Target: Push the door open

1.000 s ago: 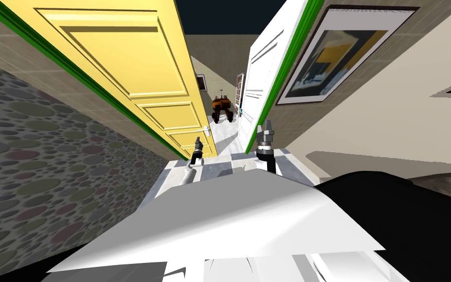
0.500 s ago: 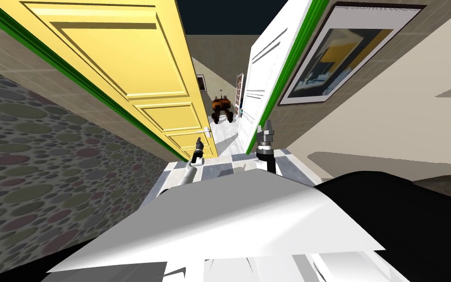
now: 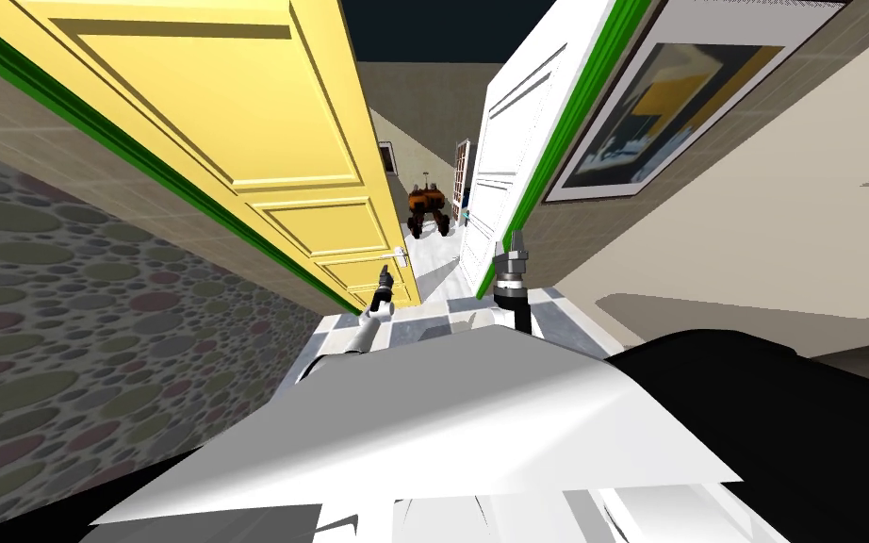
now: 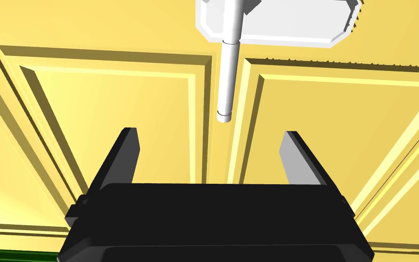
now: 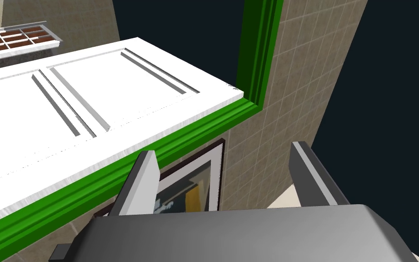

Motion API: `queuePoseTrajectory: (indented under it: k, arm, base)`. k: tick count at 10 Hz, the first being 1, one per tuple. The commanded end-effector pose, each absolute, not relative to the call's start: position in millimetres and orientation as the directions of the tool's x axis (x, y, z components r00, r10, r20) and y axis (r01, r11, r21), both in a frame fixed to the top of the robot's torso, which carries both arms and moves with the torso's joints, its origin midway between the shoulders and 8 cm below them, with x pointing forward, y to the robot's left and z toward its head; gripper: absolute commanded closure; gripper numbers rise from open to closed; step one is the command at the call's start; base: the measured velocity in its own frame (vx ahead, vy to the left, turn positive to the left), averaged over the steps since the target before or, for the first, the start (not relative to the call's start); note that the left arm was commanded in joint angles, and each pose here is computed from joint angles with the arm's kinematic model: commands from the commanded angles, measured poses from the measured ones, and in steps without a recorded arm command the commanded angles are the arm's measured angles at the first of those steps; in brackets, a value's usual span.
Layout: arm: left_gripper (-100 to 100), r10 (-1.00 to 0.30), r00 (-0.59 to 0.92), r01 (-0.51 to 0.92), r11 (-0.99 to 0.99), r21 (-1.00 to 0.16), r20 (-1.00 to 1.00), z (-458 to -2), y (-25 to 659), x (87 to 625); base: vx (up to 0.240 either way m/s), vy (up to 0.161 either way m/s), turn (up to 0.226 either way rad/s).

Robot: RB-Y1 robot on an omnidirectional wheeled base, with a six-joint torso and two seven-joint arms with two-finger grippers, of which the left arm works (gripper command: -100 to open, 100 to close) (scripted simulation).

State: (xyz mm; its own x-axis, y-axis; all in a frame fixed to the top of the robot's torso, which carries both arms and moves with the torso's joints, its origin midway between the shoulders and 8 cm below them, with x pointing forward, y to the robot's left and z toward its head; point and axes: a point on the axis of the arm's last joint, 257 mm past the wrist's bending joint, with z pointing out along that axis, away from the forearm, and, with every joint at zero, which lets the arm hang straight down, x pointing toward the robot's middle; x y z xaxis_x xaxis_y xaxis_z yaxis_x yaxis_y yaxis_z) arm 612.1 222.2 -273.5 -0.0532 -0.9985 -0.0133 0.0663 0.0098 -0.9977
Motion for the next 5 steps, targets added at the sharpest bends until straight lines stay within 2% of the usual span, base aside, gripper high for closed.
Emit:
queuePoseTrajectory:
  k: [1,5]
  arm:
    - [-100,-0.999,-0.052,0.042,0.006,-0.999,-0.008,-280.5,221.7,616.0]
    - [-100,-0.999,-0.05,0.008,0.001,-1.0,-0.002,-290.3,221.5,621.6]
  base:
    - [0.101,0.054,-0.024]
    - [0.088,0.038,-0.014]
